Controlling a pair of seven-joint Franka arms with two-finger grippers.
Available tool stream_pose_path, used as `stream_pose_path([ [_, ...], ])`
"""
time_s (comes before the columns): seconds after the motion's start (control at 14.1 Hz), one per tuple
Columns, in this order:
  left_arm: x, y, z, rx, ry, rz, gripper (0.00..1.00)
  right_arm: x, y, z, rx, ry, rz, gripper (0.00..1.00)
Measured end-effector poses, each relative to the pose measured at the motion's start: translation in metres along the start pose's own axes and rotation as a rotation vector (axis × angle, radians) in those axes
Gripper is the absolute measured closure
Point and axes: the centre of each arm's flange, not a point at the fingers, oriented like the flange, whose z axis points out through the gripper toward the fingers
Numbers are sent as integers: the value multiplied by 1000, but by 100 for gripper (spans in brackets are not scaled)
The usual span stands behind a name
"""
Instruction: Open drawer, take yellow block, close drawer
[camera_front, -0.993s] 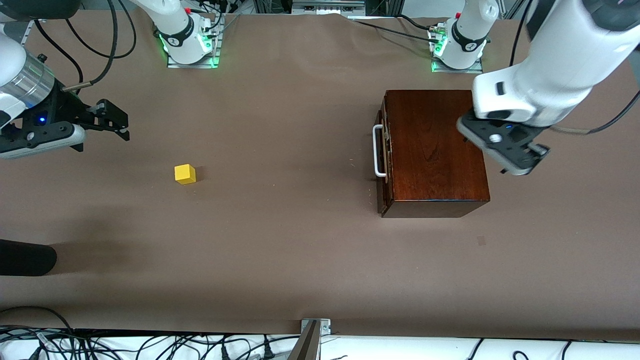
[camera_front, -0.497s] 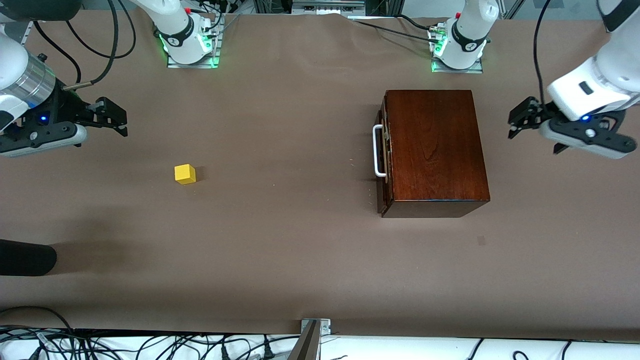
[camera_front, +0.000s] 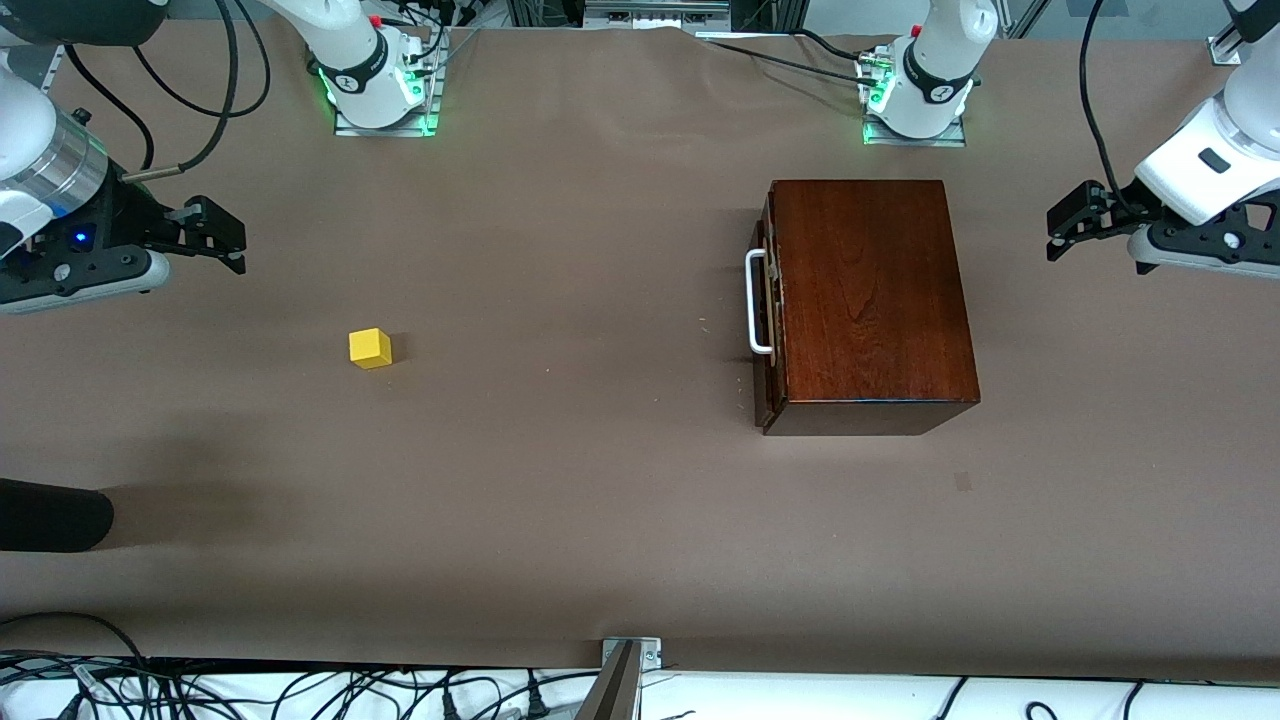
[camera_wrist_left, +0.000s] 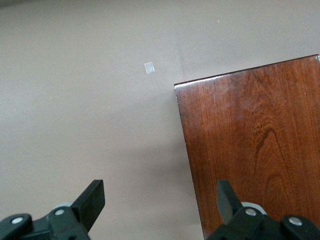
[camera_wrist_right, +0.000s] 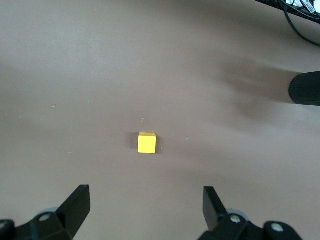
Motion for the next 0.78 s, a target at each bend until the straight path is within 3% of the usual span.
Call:
stream_pose_path([
  [0.78,0,-2,4,-5,-5,-92,0,0,0,0,0,-1,-1,0],
])
